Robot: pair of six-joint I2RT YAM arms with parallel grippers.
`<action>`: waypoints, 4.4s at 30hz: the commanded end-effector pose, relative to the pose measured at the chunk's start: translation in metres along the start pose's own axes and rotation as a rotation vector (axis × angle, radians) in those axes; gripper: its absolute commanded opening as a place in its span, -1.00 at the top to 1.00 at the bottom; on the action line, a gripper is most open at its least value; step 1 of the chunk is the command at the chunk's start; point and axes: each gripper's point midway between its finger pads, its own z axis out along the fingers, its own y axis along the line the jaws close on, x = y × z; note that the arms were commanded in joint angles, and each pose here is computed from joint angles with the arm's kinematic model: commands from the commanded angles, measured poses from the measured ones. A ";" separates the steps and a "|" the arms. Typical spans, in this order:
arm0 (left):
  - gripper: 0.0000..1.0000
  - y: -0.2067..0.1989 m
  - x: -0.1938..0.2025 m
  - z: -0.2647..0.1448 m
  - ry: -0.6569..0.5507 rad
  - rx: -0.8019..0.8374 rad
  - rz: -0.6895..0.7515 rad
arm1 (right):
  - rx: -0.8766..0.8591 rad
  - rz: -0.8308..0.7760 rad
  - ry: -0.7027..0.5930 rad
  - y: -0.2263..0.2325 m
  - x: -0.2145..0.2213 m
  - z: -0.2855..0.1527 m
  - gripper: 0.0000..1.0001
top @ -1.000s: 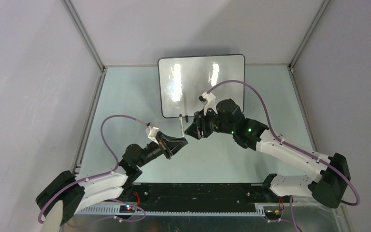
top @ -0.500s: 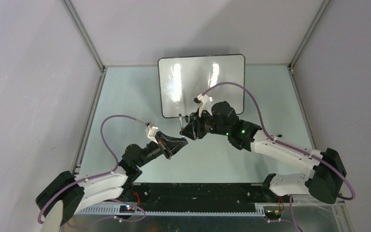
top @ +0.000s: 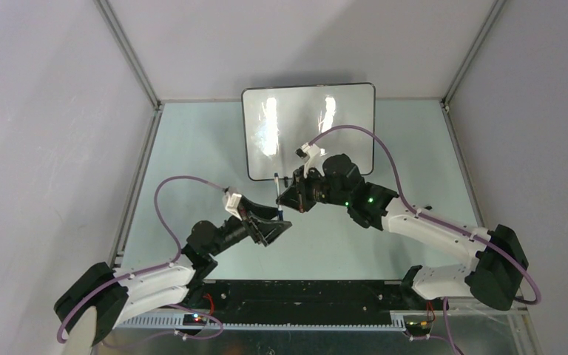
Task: Write a sentence on the whiteboard
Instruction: Pass from the left arm to the right, then pass from the right arm to the left, then pass from the left arm to the right, then open the pen cap of the whiteboard marker.
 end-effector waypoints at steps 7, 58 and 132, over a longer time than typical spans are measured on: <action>-0.85 0.001 -0.052 -0.002 -0.206 -0.080 0.034 | 0.092 0.001 0.089 -0.024 0.021 -0.008 1.00; 1.00 0.014 -0.081 0.001 -0.294 -0.164 -0.120 | 0.033 -0.047 0.167 0.000 0.073 -0.003 0.29; -0.05 -0.039 -0.046 -0.002 0.447 -0.030 -0.522 | 0.030 -0.580 0.748 0.002 0.066 -0.067 1.00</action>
